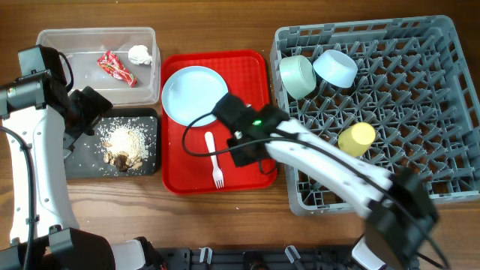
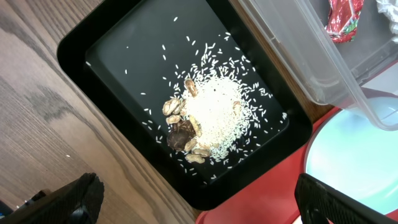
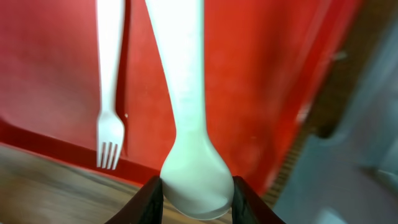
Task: Sort waste into correct bins and load items into the dishwasher rack
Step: 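Grasp the white spoon with the right gripper, place it in the rack, then grasp the white fork with the right gripper, place it in the rack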
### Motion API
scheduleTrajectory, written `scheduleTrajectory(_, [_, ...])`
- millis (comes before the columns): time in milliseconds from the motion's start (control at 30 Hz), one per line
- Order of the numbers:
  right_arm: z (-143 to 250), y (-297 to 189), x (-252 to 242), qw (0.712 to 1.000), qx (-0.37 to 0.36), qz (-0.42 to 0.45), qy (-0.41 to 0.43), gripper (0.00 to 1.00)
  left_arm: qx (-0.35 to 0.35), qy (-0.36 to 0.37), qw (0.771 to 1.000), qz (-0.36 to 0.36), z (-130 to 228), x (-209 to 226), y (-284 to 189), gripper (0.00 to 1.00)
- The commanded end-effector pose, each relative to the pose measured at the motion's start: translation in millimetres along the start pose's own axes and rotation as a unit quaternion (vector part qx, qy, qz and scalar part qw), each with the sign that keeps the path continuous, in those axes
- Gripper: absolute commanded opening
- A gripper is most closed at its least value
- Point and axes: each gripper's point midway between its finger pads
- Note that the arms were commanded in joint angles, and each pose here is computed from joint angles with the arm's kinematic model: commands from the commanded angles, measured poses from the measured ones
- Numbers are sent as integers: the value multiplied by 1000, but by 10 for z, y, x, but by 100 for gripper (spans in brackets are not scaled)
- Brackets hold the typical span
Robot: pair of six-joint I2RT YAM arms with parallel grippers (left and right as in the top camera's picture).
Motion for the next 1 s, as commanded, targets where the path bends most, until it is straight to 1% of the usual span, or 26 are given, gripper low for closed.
scheduleTrajectory(0, [-126,-423,-487,995,-54,33,77,20,-3,1,1000,4,-10,12,-32,100])
scheduleTrajectory(33, [-91,-515,-731,992,-55,42,107,20,-3,1,1000,4,-10,12,-32,100])
scheduleTrajectory(67, [-52,-530,-864,991,-48,48,119,20,-3,1,1000,4,-11,12,-32,100])
scheduleTrajectory(100, [44,-519,-1032,991,-26,58,119,20,-3,1,1000,4,-10,12,-32,100])
scheduleTrajectory(167, [215,-438,-1216,989,6,70,130,20,-3,1,1000,4,-10,12,-32,100])
scheduleTrajectory(233, [375,-327,-1304,988,33,71,135,20,-3,1,1000,4,-10,12,-32,100])
scheduleTrajectory(333, [593,-92,-1265,987,65,60,136,20,-3,1,1000,4,-11,12,-32,100])
scheduleTrajectory(400, [606,-34,-1240,987,64,52,137,22,-3,1,1000,4,-10,11,-32,100])
scheduleTrajectory(467, [548,-28,-1242,988,52,51,138,48,-3,1,1000,4,-10,12,-32,100])
scheduleTrajectory(500, [547,-28,-1242,988,52,51,138,55,-3,1,1000,4,-10,12,-32,100])
scheduleTrajectory(567, [508,-69,-1243,988,45,50,137,64,-3,1,1000,4,-10,11,-32,100])
scheduleTrajectory(633, [316,-269,-1237,991,12,45,125,66,-3,1,1000,4,-10,11,-32,100])
scheduleTrajectory(667, [167,-410,-1199,992,-16,31,125,66,-3,1,1000,4,-10,12,-32,100])
scheduleTrajectory(700, [-4,-516,-1066,993,-45,-6,110,66,-3,1,1000,4,-10,12,-32,100])
scheduleTrajectory(733, [-200,-582,-796,991,-79,-71,80,66,-3,1,1000,4,-10,11,-32,100])
scheduleTrajectory(767, [-296,-599,-604,988,-96,-105,63,66,-3,1,1000,4,-11,12,-32,100])
scheduleTrajectory(800, [-353,-576,-430,987,-106,-116,41,66,-3,1,1000,4,-11,12,-32,100])
scheduleTrajectory(833, [-376,-528,-251,986,-109,-124,22,66,-3,1,1000,4,-10,11,-32,100])
scheduleTrajectory(900, [-346,-308,105,988,-87,-128,-3,68,-3,1,1000,4,-10,12,-32,100])
scheduleTrajectory(967, [-232,91,469,991,-39,-128,-30,68,-3,1,1000,4,-11,12,-32,100])
Point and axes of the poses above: each gripper's point midway between its finger pads, its own y axis out along the fingers, its own x axis along the line the jaws close on, z = x × y, and after that the axes turned 9 degrees about -y, right-handed
